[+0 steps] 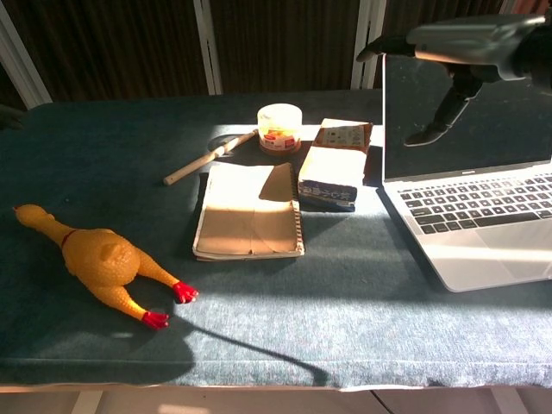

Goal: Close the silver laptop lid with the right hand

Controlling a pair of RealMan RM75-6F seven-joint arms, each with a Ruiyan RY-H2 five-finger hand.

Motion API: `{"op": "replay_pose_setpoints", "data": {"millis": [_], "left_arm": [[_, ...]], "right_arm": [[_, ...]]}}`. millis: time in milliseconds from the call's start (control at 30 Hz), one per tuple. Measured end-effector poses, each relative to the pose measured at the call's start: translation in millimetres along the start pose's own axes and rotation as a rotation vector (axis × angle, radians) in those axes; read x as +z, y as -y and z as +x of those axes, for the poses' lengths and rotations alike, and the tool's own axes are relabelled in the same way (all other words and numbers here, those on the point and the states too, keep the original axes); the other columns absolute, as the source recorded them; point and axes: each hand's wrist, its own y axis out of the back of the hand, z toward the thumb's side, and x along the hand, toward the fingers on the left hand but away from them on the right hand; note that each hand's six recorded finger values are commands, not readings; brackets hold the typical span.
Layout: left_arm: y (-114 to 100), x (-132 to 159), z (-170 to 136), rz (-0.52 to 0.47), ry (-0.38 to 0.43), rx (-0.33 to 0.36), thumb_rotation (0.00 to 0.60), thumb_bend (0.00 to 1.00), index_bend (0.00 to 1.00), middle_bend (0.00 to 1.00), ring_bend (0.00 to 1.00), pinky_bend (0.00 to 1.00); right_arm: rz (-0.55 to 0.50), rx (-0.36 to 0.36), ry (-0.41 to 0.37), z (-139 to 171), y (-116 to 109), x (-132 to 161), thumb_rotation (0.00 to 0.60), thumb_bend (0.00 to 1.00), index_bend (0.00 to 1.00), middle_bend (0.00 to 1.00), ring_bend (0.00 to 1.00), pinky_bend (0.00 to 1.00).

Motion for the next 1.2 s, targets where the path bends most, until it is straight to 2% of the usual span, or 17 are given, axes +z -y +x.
{"op": "replay_pose_setpoints", "data": {"millis": [133, 200, 333, 433, 533, 667, 833, 900, 1000, 1200], "left_arm": [[-1.2, -16.2, -32.5, 0.018, -0.056, 0.036, 0.600, 0.05, 0.00, 0.10, 0.05, 0.17], [0.8, -21.7, -47.8, 0.022, -0.076, 0.050, 0.600, 0.05, 0.00, 0.10, 0.05, 0.17], [8.6, -31.7, -70.7, 0.020, -0.106, 0.061, 0.600, 0.05, 0.00, 0.10, 0.05, 0.17], [17.8, -40.8, -80.6, 0.016, -0.134, 0.053, 0.600, 0.05, 0.00, 0.10, 0.05, 0.17], [23.2, -50.5, -83.8, 0.013, -0.170, 0.050, 0.600, 0.05, 0.00, 0.10, 0.05, 0.17], [30.6, -61.3, -83.3, -0.015, -0.217, 0.039, 0.600, 0.05, 0.00, 0.10, 0.05, 0.17], [35.2, -64.7, -81.1, -0.029, -0.235, 0.032, 0.600, 0.05, 0.00, 0.10, 0.05, 0.17], [35.3, -64.1, -81.2, -0.026, -0.237, 0.033, 0.600, 0.05, 0.00, 0.10, 0.05, 0.17], [35.2, -63.9, -81.8, -0.019, -0.241, 0.034, 0.600, 0.05, 0.00, 0.10, 0.05, 0.17], [36.0, -65.1, -81.9, -0.019, -0.245, 0.029, 0.600, 0.05, 0.00, 0.10, 0.05, 0.17]], "right_arm": [[0.035, -0.121, 0.096, -8.0, -40.0, -37.2, 0.600, 0.10, 0.00, 0.00, 0.00, 0.00], [0.031, -0.130, 0.133, -10.6, -47.1, -50.1, 0.600, 0.10, 0.00, 0.00, 0.00, 0.01], [0.020, -0.104, 0.251, -18.1, -52.7, -90.6, 0.600, 0.10, 0.00, 0.00, 0.00, 0.05], [0.007, -0.067, 0.343, -24.0, -51.8, -124.1, 0.600, 0.10, 0.00, 0.00, 0.00, 0.04], [-0.004, -0.026, 0.403, -30.9, -49.2, -148.5, 0.600, 0.10, 0.00, 0.01, 0.00, 0.03], [-0.001, 0.013, 0.416, -44.9, -41.2, -158.1, 0.600, 0.10, 0.00, 0.01, 0.00, 0.02], [-0.007, 0.066, 0.388, -68.3, -23.1, -147.0, 0.600, 0.10, 0.02, 0.07, 0.00, 0.04], [-0.007, 0.084, 0.374, -74.6, -18.0, -140.5, 0.600, 0.10, 0.08, 0.14, 0.02, 0.10], [0.000, 0.092, 0.363, -77.6, -15.8, -136.0, 0.600, 0.10, 0.22, 0.26, 0.12, 0.20], [0.009, 0.086, 0.368, -69.6, -21.5, -141.0, 0.600, 0.10, 0.34, 0.36, 0.25, 0.33]]}}
